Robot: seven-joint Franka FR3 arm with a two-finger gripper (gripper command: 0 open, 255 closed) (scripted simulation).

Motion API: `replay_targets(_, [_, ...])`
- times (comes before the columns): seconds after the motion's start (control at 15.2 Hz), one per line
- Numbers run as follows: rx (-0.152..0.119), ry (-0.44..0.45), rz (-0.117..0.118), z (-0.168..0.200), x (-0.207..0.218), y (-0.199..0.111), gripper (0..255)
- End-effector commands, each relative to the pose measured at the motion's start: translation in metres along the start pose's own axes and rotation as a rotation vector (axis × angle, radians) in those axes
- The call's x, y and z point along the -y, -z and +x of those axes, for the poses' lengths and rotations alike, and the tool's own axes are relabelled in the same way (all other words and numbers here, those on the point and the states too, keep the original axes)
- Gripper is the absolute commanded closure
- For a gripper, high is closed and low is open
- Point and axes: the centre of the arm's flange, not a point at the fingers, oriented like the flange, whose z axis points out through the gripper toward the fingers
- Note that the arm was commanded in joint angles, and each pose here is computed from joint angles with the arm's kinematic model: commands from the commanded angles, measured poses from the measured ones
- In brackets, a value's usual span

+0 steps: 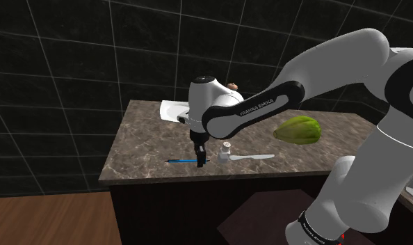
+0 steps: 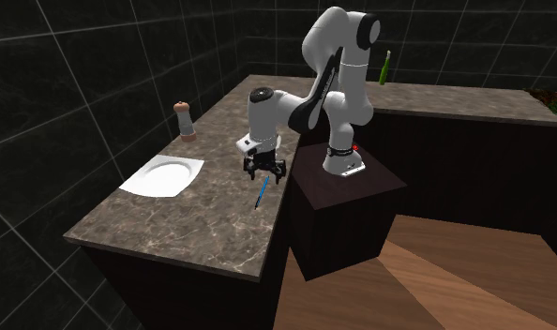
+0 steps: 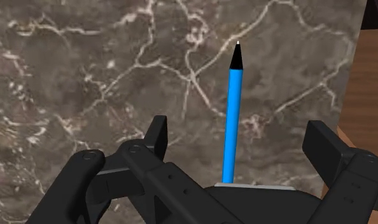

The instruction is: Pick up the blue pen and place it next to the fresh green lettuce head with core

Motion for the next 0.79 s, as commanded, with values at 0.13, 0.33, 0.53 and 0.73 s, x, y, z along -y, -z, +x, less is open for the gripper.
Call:
replay_targets(0.13, [0.0,0.0,0.0,0.0004,0.0,-0.0011,0])
replay_targets(0.33, [0.0,0.0,0.0,0.0003,0.0,-0.001,255])
replay_targets(0.53, [0.0,0.0,0.0,0.0003,0.0,-0.001,255])
replay_targets(0.73, [0.0,0.0,0.0,0.0003,0.0,-0.001,255])
